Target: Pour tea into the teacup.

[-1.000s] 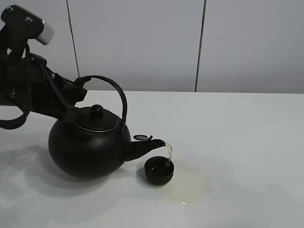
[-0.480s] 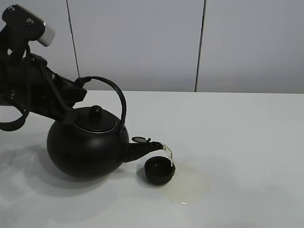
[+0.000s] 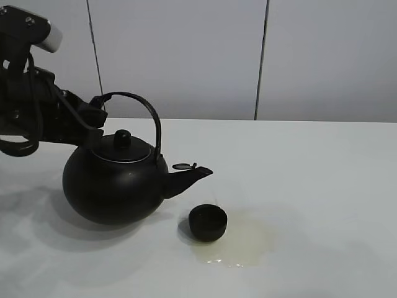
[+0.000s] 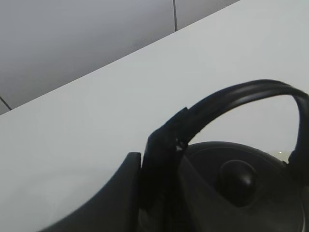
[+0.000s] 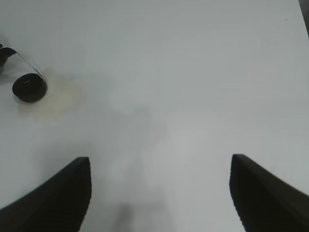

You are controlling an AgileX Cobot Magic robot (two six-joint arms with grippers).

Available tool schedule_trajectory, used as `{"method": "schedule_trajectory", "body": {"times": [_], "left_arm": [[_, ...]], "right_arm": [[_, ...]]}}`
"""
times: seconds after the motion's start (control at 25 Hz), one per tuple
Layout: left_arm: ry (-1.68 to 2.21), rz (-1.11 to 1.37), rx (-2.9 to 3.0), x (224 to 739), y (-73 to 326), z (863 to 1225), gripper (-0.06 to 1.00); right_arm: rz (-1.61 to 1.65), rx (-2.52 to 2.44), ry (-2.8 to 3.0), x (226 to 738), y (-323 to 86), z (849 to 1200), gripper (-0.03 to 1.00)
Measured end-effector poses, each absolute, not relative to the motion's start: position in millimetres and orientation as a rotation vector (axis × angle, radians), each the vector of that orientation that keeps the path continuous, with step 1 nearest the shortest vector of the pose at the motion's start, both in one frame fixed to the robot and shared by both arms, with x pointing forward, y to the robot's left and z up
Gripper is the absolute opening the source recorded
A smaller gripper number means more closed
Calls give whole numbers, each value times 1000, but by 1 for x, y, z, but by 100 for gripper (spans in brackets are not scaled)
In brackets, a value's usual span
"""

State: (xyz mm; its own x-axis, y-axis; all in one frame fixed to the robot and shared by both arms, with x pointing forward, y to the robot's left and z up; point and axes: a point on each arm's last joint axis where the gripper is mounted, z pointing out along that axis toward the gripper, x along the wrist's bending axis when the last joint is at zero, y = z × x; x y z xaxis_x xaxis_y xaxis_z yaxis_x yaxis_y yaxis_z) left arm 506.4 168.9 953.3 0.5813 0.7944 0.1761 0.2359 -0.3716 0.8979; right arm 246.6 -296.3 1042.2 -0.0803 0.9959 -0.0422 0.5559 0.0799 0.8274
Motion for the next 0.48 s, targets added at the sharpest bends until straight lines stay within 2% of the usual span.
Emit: {"method": "schedule_trajectory", "body": {"times": [0.48], "left_arm": [[806, 765, 1754, 494, 171, 952, 13]], "right_arm": [[867, 1546, 1714, 247, -296, 1042, 55]]}}
